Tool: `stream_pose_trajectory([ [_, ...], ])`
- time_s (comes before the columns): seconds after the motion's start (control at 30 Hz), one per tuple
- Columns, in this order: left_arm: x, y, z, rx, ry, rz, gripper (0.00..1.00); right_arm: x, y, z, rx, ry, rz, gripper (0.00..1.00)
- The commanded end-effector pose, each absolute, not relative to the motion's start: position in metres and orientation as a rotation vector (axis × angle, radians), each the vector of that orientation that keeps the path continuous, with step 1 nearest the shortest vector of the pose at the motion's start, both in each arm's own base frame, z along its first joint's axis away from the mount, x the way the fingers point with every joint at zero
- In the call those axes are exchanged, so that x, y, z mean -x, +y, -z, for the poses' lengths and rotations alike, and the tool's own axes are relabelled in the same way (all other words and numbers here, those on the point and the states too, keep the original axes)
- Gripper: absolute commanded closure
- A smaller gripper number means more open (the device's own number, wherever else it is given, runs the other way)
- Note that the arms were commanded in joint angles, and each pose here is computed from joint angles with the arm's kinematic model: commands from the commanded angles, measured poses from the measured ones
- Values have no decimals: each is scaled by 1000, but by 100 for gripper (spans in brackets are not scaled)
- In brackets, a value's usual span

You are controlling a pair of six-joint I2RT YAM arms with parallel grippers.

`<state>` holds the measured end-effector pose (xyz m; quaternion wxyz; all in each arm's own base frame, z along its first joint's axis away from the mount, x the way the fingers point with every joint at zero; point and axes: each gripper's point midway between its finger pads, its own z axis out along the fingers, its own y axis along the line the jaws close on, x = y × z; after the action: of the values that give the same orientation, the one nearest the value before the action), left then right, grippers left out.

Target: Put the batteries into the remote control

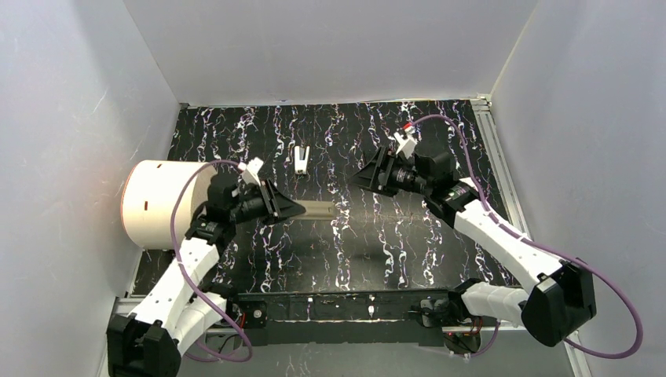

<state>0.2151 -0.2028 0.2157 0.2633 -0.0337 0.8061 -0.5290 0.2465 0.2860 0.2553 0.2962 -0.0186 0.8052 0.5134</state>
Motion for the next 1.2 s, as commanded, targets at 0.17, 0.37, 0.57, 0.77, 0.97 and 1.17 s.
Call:
stream_pose_trajectory([
  [0.17, -209, -218, -135, 250, 2336, 1279, 100, -224, 321, -172, 60, 2337, -1269, 31],
  [0.37, -210, -214, -100, 301, 2404, 1194, 100, -209, 335, -117, 39, 2456, -1267, 38],
  [0.57, -206, -213, -71, 398, 2457, 1195, 100, -199, 343, -91, 30, 2534, -1304, 42],
  [0.77, -200, -212, -58, 415, 2504, 1181, 100, -201, 348, -79, 37, 2542, -1287, 51],
  [0.97, -197, -210, -54, 432, 2513, 1176, 100, -206, 350, -68, 52, 2549, -1230, 55],
  [1.17, -196, -209, -54, 431, 2512, 1174, 100, -210, 349, -64, 80, 2536, -1201, 55],
])
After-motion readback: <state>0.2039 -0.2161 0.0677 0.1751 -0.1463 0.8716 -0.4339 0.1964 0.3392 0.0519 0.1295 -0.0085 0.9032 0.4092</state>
